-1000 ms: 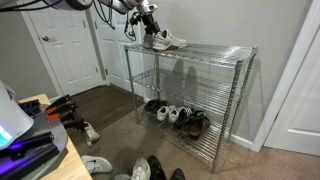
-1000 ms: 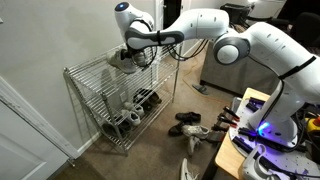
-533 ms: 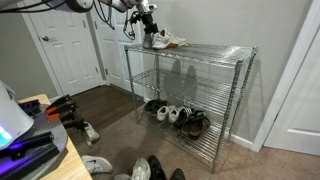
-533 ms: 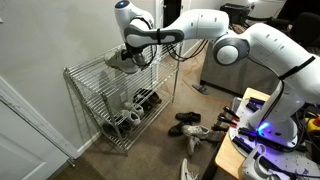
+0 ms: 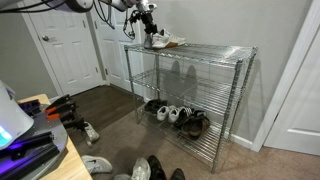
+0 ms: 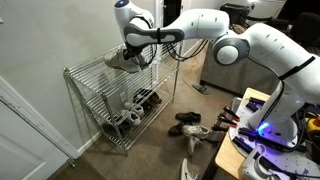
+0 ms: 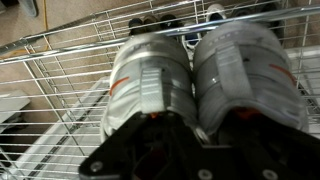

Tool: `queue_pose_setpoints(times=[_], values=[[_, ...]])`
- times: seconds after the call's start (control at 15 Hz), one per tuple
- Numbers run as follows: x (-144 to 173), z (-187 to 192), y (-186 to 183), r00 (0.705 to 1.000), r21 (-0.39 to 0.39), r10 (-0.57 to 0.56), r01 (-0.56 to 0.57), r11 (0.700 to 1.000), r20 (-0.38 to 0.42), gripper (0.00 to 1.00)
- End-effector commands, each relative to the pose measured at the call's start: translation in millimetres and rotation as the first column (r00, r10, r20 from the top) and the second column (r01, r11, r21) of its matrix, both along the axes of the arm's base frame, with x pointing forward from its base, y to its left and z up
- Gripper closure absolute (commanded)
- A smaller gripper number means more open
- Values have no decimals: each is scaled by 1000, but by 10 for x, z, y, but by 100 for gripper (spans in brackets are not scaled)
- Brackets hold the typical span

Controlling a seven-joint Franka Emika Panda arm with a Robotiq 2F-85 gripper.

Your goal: Move the white shoes to the right

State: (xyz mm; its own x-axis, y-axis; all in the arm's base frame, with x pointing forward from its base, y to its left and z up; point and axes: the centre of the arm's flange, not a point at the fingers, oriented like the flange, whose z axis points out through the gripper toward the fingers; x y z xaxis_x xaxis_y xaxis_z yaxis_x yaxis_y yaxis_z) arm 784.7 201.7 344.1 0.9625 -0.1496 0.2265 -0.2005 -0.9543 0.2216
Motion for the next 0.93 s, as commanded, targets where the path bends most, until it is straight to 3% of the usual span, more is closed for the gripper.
queue_pose_setpoints(times=[0.0, 0.27, 0.67, 0.87], values=[[338, 14, 131, 999, 4, 18, -17, 1000, -52, 93], [146, 279, 157, 998, -114, -34, 27, 993, -58, 91], [-345, 1174, 437, 1000, -233, 12, -14, 972, -10, 91], [-517, 1449, 516, 1000, -281, 25, -24, 959, -1, 91]])
